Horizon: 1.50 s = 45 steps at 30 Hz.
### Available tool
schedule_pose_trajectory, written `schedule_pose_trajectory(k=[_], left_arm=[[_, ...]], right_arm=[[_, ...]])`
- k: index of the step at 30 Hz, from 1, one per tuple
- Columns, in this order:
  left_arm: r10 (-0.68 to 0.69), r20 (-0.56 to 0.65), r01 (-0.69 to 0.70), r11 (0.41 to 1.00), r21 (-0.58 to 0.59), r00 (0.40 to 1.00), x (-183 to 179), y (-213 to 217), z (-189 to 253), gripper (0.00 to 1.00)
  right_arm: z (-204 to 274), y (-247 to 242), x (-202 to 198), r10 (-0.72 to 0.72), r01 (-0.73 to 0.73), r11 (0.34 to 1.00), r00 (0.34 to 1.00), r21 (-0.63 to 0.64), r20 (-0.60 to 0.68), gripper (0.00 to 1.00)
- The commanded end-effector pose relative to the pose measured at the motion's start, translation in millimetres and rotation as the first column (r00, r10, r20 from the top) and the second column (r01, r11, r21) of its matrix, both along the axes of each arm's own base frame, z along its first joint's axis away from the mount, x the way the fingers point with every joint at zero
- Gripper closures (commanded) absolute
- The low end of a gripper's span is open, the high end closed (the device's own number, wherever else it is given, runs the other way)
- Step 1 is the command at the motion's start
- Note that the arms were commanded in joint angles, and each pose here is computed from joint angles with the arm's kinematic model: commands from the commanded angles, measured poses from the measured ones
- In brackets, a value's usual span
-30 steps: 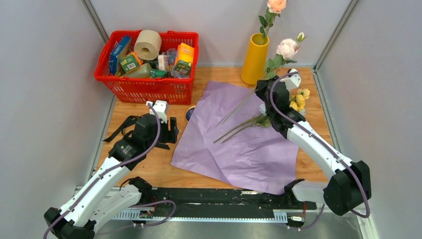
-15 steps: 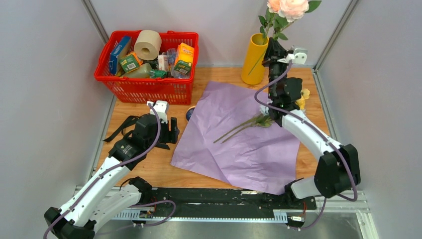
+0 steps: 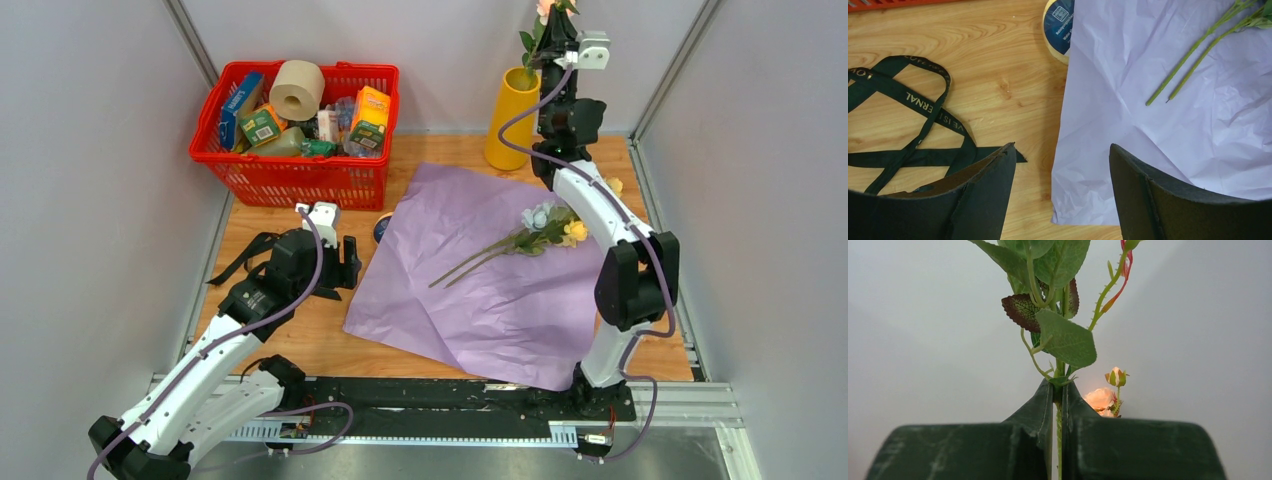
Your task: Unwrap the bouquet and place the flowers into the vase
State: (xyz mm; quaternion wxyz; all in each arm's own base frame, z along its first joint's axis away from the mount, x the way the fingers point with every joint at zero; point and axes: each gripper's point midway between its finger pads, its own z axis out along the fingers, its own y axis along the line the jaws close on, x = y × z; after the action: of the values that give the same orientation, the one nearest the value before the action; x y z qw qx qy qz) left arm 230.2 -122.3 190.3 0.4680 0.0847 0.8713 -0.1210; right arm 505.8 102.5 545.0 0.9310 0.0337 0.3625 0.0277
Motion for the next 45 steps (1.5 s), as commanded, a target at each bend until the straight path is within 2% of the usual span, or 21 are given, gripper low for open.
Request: schedule_pose_trajectory(k=[1,9,14,19,23,26,30,35,41,45], left_arm=[[-0.007,0.057,0.008,1.0,-0.018,0.998,5,-3,20,0.23],[-0.01,0.052,0.01,1.0,-0.014,0.999,5,-3,18,0.23],[-0.008,0.051,0.009,1.0,-0.01,0.999,6,-3,18,0.23],[-0.008,0.054,0.008,1.0,-0.016,0.998,5,-3,20,0.23],[-0.013,0.055,0.014,1.0,-0.02,0.998,4,-4,20,0.23],[-0.016,0.059,0.017,1.0,-0.023,0.998,4,-4,21,0.23],[-0.011,0.067,0.013,0.999,-0.029,0.998,3,-3,24,0.23],[-0.01,0.071,0.012,0.999,-0.031,0.997,3,-3,25,0.23],[-0.009,0.073,0.011,0.999,-0.031,0.997,3,-2,26,0.23],[-0.009,0.073,0.011,0.999,-0.031,0.997,3,-2,26,0.23]], right_arm=[[8,-2,20,-0.016,0.017,0.999,0.999,-0.027,0.032,1.0],[-39,7,73,-0.024,0.017,0.997,0.995,-0.071,-0.097,1.0],[-85,0,92,-0.041,0.038,0.999,0.971,-0.015,-0.235,1.0],[-118,2,101,-0.013,0.017,1.0,0.933,0.007,-0.361,0.93],[-138,-3,105,-0.037,0.05,0.999,0.88,0.017,-0.474,0.83],[-139,-10,99,-0.051,0.081,0.996,0.858,0.037,-0.512,0.77],[-143,-6,88,-0.009,0.046,0.998,0.824,0.051,-0.566,0.57],[-154,-2,67,0.058,0.002,0.995,0.785,0.096,-0.616,0.42],[-168,5,33,0.18,-0.024,0.973,0.697,0.229,-0.695,0.4],[-181,11,4,0.324,-0.013,0.915,0.619,0.403,-0.715,0.42]])
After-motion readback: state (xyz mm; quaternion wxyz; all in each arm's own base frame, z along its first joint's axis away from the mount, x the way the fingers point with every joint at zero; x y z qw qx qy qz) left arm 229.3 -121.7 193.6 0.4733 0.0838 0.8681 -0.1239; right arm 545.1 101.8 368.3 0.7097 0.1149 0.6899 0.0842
